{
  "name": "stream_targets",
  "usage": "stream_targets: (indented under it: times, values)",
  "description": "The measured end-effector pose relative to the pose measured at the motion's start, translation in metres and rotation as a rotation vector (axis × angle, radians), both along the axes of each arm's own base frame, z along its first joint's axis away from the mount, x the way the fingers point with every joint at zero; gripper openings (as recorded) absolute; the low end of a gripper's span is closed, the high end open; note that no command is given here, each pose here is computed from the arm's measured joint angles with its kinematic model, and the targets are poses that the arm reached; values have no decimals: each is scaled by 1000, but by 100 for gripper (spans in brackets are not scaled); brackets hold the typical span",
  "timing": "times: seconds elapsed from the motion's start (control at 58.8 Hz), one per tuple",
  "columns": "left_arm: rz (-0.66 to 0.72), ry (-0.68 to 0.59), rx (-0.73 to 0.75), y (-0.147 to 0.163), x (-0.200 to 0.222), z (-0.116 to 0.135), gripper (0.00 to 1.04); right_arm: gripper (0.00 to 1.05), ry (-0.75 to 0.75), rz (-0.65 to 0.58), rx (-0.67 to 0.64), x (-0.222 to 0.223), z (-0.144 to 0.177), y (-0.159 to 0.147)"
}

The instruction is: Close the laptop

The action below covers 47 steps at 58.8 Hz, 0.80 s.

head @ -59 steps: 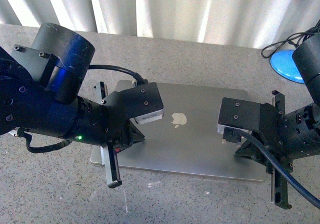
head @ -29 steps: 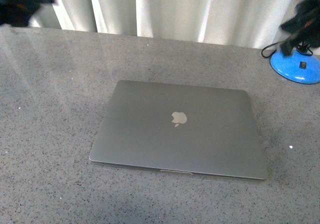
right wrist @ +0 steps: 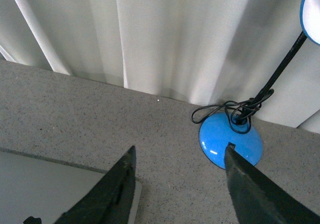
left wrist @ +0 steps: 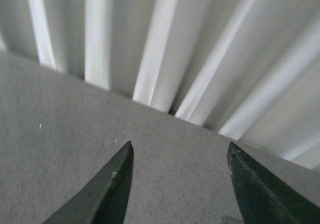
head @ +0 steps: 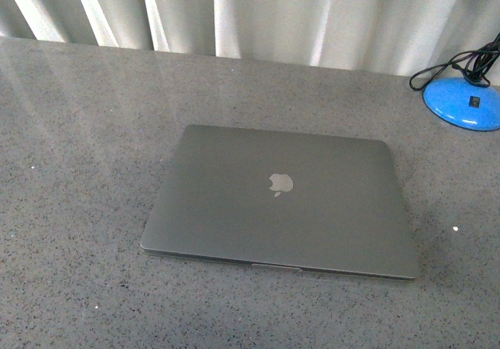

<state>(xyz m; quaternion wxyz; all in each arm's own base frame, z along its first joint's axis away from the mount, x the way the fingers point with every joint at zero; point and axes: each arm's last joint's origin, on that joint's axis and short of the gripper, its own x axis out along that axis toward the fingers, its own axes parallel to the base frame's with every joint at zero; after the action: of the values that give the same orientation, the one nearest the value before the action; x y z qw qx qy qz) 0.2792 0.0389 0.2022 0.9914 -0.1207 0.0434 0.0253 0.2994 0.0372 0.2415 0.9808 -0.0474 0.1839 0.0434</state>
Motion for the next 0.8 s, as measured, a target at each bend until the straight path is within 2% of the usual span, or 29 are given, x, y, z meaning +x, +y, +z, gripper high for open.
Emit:
stream_targets:
  times: [0.034, 0.051, 0.102, 0.119, 0.238, 0.357, 0.596, 0.8]
  values:
    - [-22, -35, 61, -2, -5, -2, 52, 67, -18, -15, 7, 0, -1, 0]
    - [-28, -55, 86, -3, -9, -3, 48, 62, -106, -52, 19, -2, -3, -2]
    - [-43, -80, 162, -9, -23, -7, 36, 52, -231, -65, 44, -10, -10, -3]
    - [-46, -81, 174, -10, -27, -8, 32, 46, -282, -63, 56, -17, -15, -5]
    - [-48, -77, 217, -19, -55, -17, 3, 20, -371, -76, 73, -50, -26, -16]
    - [-51, -80, 227, -24, -70, -20, 4, 1, -365, -78, 75, -70, -36, -21]
    - [-52, -75, 234, -38, -100, -28, 4, 1, -364, -74, 79, -105, -52, -35]
    - [-52, -72, 234, -39, -117, -40, 4, 1, -362, -81, 78, -126, -61, -37]
